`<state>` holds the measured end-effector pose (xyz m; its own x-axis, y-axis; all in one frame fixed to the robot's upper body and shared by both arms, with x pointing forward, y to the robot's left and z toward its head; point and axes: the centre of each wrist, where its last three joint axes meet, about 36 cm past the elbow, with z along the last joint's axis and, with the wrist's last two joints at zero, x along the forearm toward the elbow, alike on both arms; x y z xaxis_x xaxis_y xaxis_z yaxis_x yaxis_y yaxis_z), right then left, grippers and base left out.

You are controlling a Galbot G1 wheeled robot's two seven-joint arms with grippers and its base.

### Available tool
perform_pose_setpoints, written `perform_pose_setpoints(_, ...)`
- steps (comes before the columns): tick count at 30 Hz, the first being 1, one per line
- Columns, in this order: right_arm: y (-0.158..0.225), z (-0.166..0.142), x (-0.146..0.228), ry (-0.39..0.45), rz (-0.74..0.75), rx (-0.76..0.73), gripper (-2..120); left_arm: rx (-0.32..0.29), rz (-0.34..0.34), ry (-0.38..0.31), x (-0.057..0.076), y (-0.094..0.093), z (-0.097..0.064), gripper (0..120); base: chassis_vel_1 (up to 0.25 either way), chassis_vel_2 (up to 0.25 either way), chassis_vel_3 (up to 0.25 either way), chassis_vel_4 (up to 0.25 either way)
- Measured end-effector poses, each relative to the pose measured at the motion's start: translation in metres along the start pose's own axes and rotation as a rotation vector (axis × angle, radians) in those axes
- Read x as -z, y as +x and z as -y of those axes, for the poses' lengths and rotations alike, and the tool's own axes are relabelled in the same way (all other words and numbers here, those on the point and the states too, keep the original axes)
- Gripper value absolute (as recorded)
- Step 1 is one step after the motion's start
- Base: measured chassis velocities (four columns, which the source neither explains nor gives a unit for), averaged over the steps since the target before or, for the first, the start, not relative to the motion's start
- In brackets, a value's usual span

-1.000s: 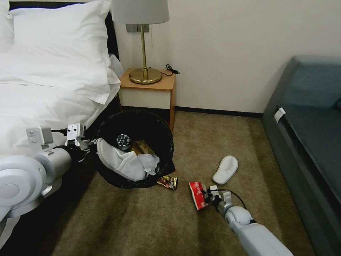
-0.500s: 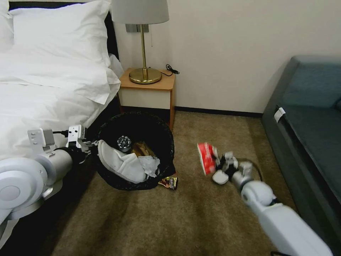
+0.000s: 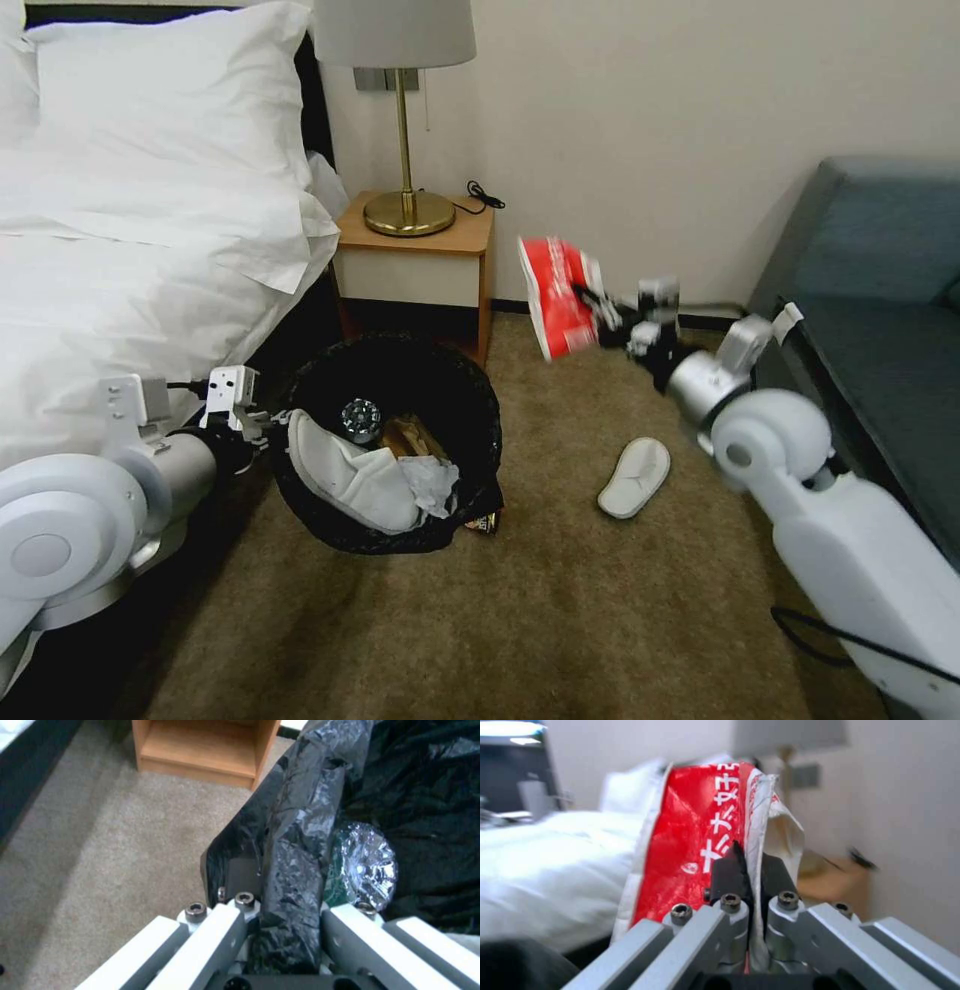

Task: Pick up the trash bin, then pick up the garbage on the floor and place it into the trash bin.

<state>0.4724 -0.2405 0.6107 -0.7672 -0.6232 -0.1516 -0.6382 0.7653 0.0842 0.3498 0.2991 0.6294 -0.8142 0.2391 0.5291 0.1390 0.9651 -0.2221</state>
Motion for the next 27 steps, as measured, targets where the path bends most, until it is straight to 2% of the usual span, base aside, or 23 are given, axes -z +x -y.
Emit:
perform_pose_setpoints(6, -0.014, -0.028, 0.021, -0.018, 0.012, 0.13, 0, -0.013, -0.016, -0.008, -0.004, 0.0, 0.004, 1, 0.0, 0.0, 0.0, 0.0)
perform_pose_setpoints(12, -0.014, -0.052, 0.02, -0.024, -0.01, 0.213, 0, -0.014, -0.018, -0.008, -0.003, 0.0, 0.004, 1, 0.0, 0.0, 0.0, 0.0)
perform_pose_setpoints(17, -0.017, -0.081, 0.005, -0.039, -0.066, 0.311, 0, -0.02, -0.019, -0.001, -0.002, -0.002, 0.004, 1, 0.0, 0.0, 0.0, 0.0)
perform_pose_setpoints(27, -0.013, -0.099, -0.022, -0.045, -0.146, 0.357, 0, -0.017, -0.018, 0.008, -0.002, -0.003, 0.002, 1, 0.0, 0.0, 0.0, 0.0)
